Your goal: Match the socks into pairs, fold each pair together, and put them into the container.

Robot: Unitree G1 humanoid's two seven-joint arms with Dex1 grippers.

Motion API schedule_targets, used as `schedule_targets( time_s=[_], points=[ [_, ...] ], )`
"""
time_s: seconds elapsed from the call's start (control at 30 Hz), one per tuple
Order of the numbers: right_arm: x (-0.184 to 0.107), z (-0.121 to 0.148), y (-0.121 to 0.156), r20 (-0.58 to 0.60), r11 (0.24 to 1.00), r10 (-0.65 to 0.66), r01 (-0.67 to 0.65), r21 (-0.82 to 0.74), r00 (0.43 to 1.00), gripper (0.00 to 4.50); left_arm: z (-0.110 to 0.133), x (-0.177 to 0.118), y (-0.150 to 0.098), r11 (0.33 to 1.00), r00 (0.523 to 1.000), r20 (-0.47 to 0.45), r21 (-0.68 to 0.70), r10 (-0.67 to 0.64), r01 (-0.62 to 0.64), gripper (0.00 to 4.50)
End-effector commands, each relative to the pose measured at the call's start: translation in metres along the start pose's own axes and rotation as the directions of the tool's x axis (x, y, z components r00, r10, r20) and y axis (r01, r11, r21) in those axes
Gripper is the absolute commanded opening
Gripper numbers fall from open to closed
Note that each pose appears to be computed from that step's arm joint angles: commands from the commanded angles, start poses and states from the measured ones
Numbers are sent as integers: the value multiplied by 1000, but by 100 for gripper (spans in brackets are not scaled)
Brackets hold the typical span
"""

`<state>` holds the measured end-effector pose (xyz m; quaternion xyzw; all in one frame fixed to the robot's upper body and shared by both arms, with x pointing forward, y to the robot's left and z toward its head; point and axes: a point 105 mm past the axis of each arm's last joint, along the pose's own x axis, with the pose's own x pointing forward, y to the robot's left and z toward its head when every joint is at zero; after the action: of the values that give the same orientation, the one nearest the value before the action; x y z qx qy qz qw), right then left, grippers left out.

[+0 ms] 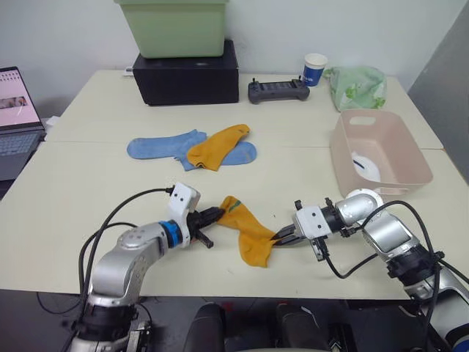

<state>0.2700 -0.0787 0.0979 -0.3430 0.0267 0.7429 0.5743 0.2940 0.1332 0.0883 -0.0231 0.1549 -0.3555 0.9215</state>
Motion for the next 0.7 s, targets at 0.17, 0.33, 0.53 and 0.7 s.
schedule_targets(
  time_s=[0.17,0.33,0.53,0.7],
  points=[
    [-24,5,-7,26,988,-123,120,96,992,256,17,-10,6,997,993,95,8,69,-71,97],
    [-47,7,8,53,852,-310,253,458,949,331,32,-22,23,996,994,96,70,48,-55,258],
    [-36,-4,38,-91,472,-418,302,828,904,331,45,-13,34,976,997,32,206,-77,68,258],
    [-15,5,43,-96,271,-416,224,936,904,331,47,14,36,948,986,-34,274,-162,165,258]
  ],
)
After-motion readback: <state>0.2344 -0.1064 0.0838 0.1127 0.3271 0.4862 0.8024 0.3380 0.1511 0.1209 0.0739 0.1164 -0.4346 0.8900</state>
